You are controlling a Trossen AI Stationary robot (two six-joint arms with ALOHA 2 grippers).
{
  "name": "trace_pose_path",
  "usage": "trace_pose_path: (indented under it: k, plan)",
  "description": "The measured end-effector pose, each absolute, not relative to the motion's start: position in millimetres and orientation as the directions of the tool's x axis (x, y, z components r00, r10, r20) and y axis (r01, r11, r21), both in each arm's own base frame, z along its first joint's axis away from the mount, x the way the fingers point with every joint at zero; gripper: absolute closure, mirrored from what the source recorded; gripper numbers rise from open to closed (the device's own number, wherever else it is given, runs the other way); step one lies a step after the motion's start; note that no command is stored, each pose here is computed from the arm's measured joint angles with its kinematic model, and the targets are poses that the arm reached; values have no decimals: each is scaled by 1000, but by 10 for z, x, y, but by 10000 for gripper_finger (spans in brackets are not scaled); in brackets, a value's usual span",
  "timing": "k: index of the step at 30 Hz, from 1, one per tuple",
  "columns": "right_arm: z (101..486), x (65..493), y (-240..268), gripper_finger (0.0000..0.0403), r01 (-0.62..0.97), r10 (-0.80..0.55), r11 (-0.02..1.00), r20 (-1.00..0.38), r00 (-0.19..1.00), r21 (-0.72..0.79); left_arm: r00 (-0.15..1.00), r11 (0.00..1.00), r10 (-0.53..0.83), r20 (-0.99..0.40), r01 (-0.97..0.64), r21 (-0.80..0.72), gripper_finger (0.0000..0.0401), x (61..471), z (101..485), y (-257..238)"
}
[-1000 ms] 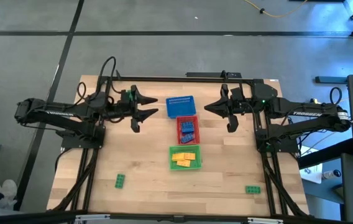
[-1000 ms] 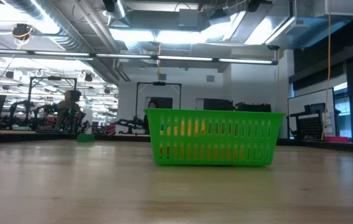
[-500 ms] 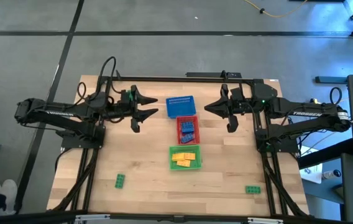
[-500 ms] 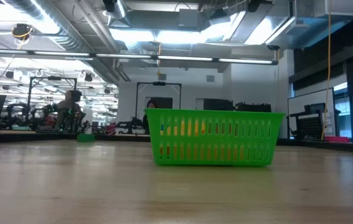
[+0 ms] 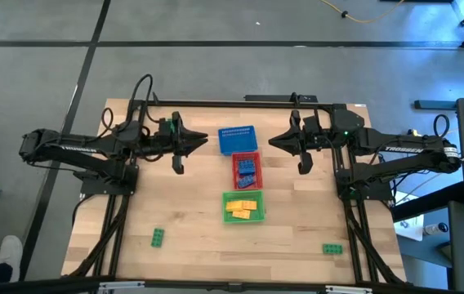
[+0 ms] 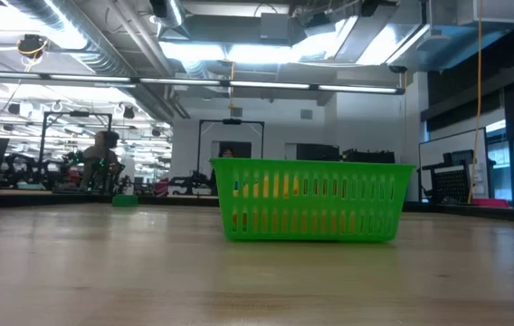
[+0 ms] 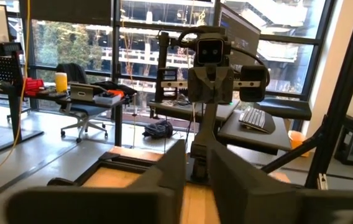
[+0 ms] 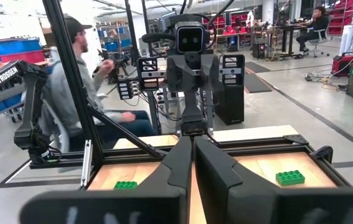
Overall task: Sort & place blocks by color
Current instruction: Put the right green game piece into the blue basket
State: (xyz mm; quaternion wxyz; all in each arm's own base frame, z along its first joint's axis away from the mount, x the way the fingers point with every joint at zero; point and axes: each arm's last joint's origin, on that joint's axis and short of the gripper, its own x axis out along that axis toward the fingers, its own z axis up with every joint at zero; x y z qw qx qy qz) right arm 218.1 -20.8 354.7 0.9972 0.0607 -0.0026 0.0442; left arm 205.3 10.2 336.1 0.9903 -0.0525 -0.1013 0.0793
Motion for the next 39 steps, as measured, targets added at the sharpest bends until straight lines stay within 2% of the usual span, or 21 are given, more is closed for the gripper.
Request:
trace_pose_path:
  k: [3, 26, 29, 33, 39]
  plan:
    - [3547, 2181, -208, 379, -88, 88, 989, 11, 996, 119, 970, 982, 167, 175, -148, -118, 391, 2056, 3345, 102]
    - [3547, 2181, -208, 379, -88, 88, 989, 11, 996, 120, 971, 982, 166, 173, -147, -117, 401, 2057, 3344, 102]
    - [3547, 2182, -225, 376, -29, 27, 986, 11, 1000, 165, 971, 982, 166, 171, -148, -117, 401, 2057, 3342, 102]
    - [3547, 2182, -245, 339, 34, -37, 980, 11, 999, 198, 972, 982, 166, 167, -148, -116, 401, 2058, 3337, 102]
    - [3528, 2182, -245, 225, 41, -40, 979, -8, 999, 198, 972, 982, 165, 167, -147, -117, 401, 2058, 3337, 101]
